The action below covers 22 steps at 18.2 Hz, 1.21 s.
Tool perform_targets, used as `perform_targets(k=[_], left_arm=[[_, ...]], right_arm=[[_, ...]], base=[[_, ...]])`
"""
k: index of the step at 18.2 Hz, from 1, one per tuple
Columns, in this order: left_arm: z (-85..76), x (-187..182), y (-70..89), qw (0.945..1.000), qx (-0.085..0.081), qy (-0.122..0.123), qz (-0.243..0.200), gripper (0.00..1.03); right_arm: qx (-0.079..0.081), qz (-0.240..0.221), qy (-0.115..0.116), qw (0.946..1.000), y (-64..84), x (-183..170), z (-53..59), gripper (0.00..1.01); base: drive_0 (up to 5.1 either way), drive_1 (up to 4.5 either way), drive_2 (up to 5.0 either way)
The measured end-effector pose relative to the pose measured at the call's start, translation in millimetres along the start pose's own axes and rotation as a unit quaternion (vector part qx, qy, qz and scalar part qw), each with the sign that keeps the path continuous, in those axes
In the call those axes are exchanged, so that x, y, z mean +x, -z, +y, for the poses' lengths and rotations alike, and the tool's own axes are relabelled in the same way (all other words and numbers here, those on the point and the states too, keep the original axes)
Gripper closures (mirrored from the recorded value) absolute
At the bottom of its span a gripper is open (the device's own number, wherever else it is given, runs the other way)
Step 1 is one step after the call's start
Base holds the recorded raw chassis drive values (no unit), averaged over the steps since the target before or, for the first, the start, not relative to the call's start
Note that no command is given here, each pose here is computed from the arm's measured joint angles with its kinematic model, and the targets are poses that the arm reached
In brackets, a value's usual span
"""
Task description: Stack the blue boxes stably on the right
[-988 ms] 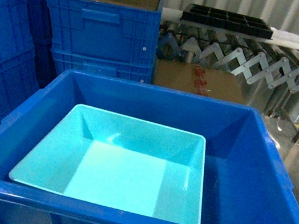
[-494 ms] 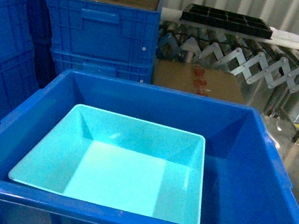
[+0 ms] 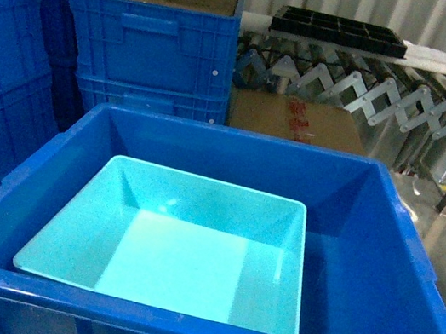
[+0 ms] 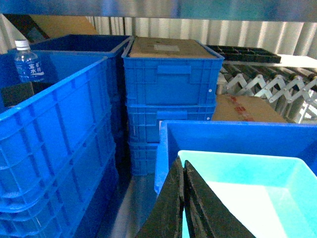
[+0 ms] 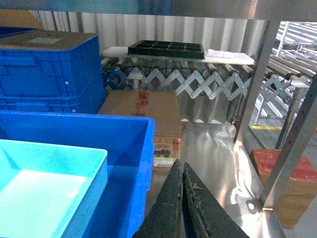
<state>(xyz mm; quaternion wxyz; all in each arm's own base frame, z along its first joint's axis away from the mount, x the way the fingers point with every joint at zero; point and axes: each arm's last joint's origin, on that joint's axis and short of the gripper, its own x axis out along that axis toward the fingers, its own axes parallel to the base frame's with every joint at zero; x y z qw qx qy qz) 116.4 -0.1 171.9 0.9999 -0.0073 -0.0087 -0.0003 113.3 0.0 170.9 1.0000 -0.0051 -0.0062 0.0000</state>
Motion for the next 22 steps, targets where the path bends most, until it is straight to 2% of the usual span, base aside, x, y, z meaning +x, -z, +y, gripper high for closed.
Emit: perform_targets(k=[5, 6, 7, 8, 9, 11, 13, 17, 18, 19, 21, 22], left_arm=[[0.0, -6, 0.4, 1.0, 0.0, 0.0, 0.001, 1.01], [0.0, -7, 0.6, 1.0, 0.0, 0.0, 0.002, 1.01], [0.1, -9, 0.5, 1.0, 0.0, -0.001, 0.0, 1.01], [0.1, -10, 2.0, 1.0, 0.0, -0.001, 0.008, 1.01], [0.0, -16, 7.1, 0.9996, 0.0, 0.002, 0.028, 1.01], [-0.1, -19, 0.9, 1.0, 0.001, 0.002, -0.005, 1.01], [0.2, -19, 4.3, 0.9999, 0.001, -0.002, 0.01, 1.01], [0.1, -19, 3.9, 1.0, 0.002, 0.0, 0.008, 1.01], [0.1, -19, 3.9, 1.0, 0.002, 0.0, 0.008, 0.94], [0.1, -19, 3.9, 1.0, 0.002, 0.0, 0.008, 0.83], [0.1, -19, 3.9, 1.0, 0.002, 0.0, 0.008, 0.54], [0.1, -19, 3.9, 1.0, 0.002, 0.0, 0.008, 0.48]], right_arm=[[0.0, -0.001, 0.0, 1.0, 0.2, -5, 0.0, 0.99], [0.0, 0.016, 0.0, 0.9999, 4.0, -10, 0.0, 0.99], [0.001, 0.002, 0.0, 1.0, 2.8, -16, 0.0, 0.99], [0.001, -0.008, -0.001, 1.0, 0.4, -16, 0.1, 0.99], [0.001, 0.008, 0.0, 1.0, 4.1, -16, 0.1, 0.99], [0.001, 0.004, 0.0, 1.0, 3.3, -16, 0.0, 0.99], [0.001, 0.004, 0.0, 1.0, 3.3, -16, 0.0, 0.99], [0.001, 0.004, 0.0, 1.0, 3.3, -16, 0.0, 0.99], [0.001, 0.004, 0.0, 1.0, 3.3, -16, 0.0, 0.84], [0.001, 0.004, 0.0, 1.0, 3.3, -16, 0.0, 0.73], [0.001, 0.004, 0.0, 1.0, 3.3, -16, 0.0, 0.45], [0.001, 0.004, 0.0, 1.0, 3.3, -16, 0.0, 0.38]], base=[[0.0, 0.0, 0.0], [0.0, 0.0, 0.0], [0.0, 0.0, 0.0], [0.0, 0.0, 0.0], [0.0, 0.0, 0.0], [0.0, 0.0, 0.0], [0.0, 0.0, 0.0], [0.0, 0.0, 0.0], [0.0, 0.0, 0.0], [0.0, 0.0, 0.0], [0.0, 0.0, 0.0], [0.0, 0.0, 0.0]])
